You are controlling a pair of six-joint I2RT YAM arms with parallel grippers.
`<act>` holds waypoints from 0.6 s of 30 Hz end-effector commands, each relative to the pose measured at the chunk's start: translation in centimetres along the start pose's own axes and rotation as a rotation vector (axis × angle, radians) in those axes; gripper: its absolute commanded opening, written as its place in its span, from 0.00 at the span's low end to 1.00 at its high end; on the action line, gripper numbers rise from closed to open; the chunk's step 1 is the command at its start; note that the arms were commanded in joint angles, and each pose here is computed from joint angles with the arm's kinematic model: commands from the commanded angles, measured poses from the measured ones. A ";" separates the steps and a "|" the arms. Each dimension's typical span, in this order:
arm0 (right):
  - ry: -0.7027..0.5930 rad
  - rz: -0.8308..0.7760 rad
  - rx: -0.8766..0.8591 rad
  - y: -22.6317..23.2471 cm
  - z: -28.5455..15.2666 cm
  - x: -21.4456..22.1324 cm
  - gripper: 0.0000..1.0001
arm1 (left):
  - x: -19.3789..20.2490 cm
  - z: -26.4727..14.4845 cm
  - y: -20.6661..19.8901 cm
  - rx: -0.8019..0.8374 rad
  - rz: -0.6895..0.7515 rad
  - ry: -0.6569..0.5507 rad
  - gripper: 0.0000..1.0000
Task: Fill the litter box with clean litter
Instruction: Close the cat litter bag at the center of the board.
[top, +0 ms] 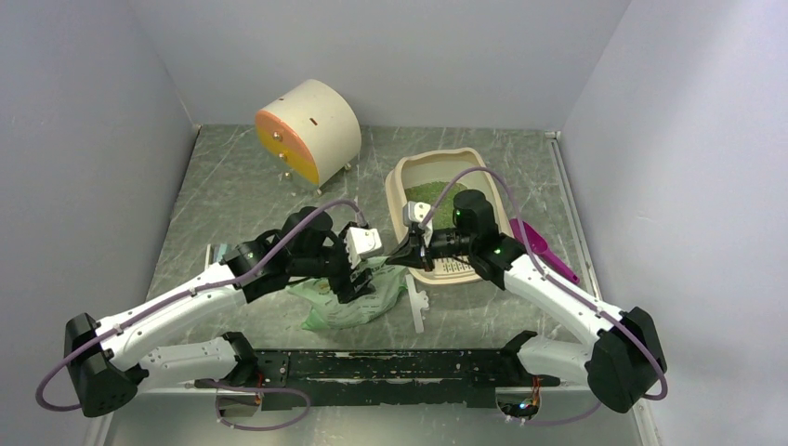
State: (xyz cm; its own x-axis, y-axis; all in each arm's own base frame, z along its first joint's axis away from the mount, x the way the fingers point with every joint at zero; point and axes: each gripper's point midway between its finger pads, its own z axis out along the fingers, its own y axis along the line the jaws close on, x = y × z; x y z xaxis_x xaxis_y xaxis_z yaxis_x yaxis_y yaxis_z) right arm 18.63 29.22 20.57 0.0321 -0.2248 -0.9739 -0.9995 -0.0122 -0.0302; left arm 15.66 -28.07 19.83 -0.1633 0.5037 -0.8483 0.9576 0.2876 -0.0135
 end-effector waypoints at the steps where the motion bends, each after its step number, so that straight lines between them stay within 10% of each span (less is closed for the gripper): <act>1: -0.039 -0.059 -0.007 -0.2 -0.7 -2.3 0.00 | -1.1 0.1 -0.2 0.022 0.013 -0.038 0.68; 5: -0.063 -0.090 -0.004 0.1 -1.1 -3.2 0.00 | 2.4 0.7 2.4 -0.115 -0.028 0.145 0.07; 13: 0.111 -0.099 0.045 -1.6 -2.1 0.3 0.00 | 2.1 -3.0 3.8 -0.284 -0.062 0.071 0.05; 18: 0.065 -0.159 -0.013 -0.8 -1.1 -1.0 0.53 | 0.1 -2.8 2.3 -0.171 -0.002 0.024 0.05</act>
State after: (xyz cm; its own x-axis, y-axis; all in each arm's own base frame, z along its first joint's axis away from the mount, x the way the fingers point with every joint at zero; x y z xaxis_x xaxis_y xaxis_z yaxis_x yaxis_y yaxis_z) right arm 19.26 28.04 20.59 0.1146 -0.2990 -0.9473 -0.9934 -0.0353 -0.1091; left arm 17.21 -25.49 20.42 -0.1978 0.5078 -0.8385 0.8961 0.4405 0.0553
